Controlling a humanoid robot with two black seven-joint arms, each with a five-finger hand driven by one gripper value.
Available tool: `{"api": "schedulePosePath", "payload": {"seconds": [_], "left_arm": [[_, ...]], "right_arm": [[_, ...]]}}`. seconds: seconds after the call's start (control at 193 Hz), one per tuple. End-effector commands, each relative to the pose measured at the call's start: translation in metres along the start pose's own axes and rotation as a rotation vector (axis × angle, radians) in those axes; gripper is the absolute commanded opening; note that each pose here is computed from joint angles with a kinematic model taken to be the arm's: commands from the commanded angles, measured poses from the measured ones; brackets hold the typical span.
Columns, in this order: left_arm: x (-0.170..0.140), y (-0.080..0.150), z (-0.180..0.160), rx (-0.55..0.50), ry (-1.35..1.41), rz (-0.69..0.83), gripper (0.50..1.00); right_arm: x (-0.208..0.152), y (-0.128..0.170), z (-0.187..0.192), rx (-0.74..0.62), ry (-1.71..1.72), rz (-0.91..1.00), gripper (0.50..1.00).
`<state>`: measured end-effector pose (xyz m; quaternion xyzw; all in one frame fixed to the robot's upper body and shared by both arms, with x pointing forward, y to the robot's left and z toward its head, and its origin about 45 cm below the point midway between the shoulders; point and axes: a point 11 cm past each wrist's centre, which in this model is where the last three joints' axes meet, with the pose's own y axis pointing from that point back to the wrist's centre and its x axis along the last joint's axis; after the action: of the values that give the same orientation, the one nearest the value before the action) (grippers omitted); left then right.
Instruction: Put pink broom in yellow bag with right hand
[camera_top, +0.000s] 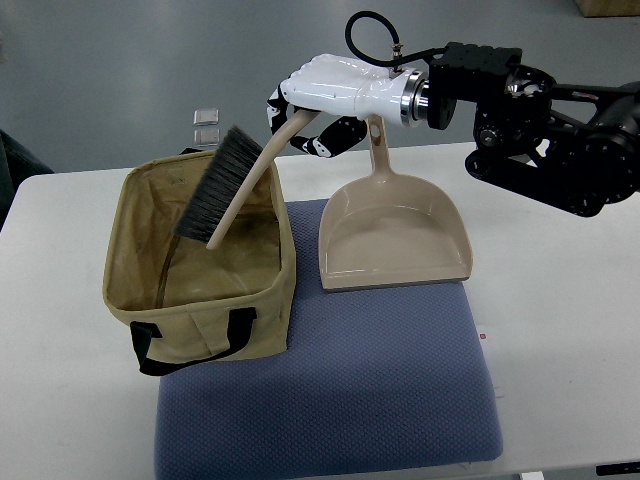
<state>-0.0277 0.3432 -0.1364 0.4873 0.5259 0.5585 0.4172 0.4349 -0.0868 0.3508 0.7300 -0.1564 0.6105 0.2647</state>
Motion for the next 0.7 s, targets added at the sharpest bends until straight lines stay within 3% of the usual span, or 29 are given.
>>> {"api": "schedulePosePath", "payload": {"seconds": [0.0,0.124,0.446,0.695], "left_arm": [[0.0,0.0,0.0,0.0,-0.001,0.0,1.0],[0.0,0.0,0.0,0.0,-0.001,0.0,1.0],[0.0,0.0,0.0,0.0,0.001,0.0,1.0],[0.0,0.0,0.0,0.0,0.001,0.0,1.0]], "right_arm": [[-0.006,0.001,0.001,0.002,-0.026,0.0,0.756],[-0.008,0.001,0.001,0.006,-0.037,0.004,0.825],[0.03,0.014,0.014,-0.013,-0.257,0.129,0.827],[0.032,0.055,0.067,-0.085,-0.781,0.305,0.827]]}}
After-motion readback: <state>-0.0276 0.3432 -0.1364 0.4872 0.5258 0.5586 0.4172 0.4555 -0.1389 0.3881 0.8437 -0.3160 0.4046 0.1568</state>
